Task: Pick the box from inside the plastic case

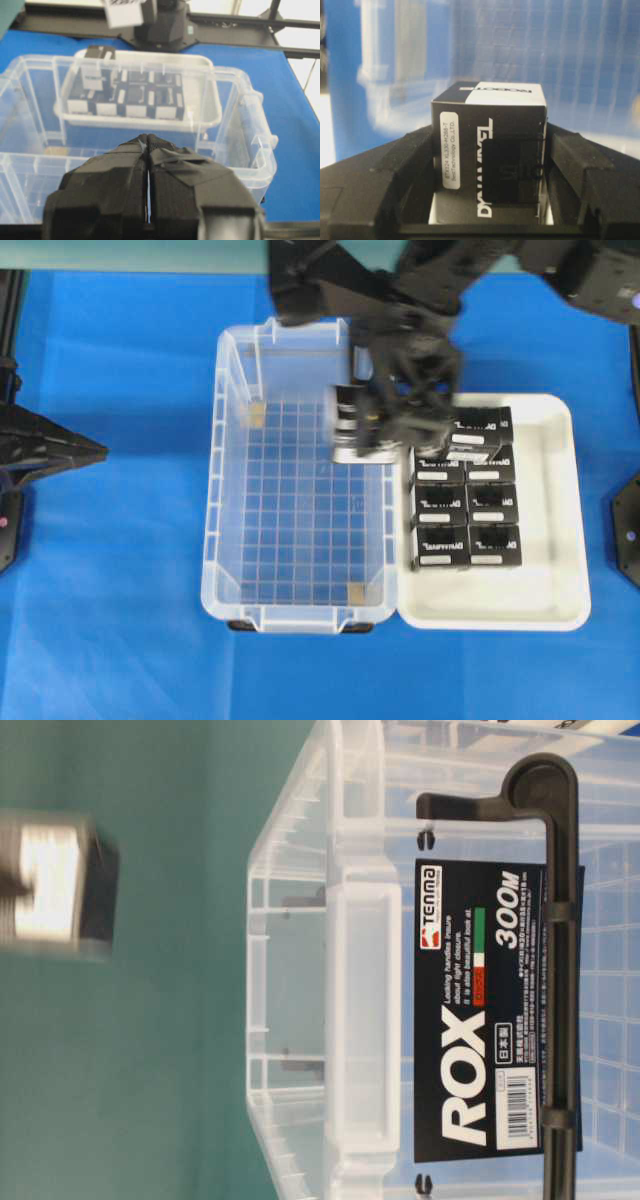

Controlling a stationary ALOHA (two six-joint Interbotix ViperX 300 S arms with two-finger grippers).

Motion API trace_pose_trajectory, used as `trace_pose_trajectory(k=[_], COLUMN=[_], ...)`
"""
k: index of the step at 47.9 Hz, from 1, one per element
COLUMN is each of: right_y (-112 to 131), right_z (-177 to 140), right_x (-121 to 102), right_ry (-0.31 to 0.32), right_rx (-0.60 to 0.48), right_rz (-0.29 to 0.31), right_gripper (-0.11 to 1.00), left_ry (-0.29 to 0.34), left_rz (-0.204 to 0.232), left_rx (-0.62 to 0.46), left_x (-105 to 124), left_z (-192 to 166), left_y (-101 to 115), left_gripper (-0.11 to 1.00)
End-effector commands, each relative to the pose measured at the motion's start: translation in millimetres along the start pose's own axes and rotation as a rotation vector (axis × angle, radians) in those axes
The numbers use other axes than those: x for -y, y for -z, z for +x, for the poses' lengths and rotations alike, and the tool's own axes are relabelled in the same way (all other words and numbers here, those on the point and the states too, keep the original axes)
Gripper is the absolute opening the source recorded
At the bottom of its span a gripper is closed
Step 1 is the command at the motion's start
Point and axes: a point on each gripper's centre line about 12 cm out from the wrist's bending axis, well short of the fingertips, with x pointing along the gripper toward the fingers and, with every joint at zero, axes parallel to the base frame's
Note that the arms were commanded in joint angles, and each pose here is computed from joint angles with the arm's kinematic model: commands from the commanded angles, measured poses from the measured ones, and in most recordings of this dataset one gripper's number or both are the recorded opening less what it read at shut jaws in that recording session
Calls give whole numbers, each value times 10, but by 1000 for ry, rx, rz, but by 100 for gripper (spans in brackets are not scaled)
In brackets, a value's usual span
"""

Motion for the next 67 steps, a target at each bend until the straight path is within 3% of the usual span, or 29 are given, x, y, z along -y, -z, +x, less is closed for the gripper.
trace_pose_trajectory(k=[1,15,25,32,43,67], right_y=[148,690,1195,1399,1583,1658], right_z=[-74,165,531,828,1111,1371], right_x=[-125,-218,-34,87,239,379], right_ry=[-18,-18,97,128,182,209], right_rx=[-38,-69,-40,-53,-27,-54], right_rz=[7,69,91,84,14,-4], right_gripper=[64,64,64,64,64,64], left_ry=[-1,-1,-15,-21,-22,-24], left_rz=[1,3,2,0,-1,-3], left_rx=[25,15,16,18,15,13], left_x=[1,0,-26,-37,-40,-43], left_z=[8,24,24,23,24,30], left_y=[-104,-79,-80,-87,-74,-76], left_gripper=[-4,-4,-4,-4,-4,-4])
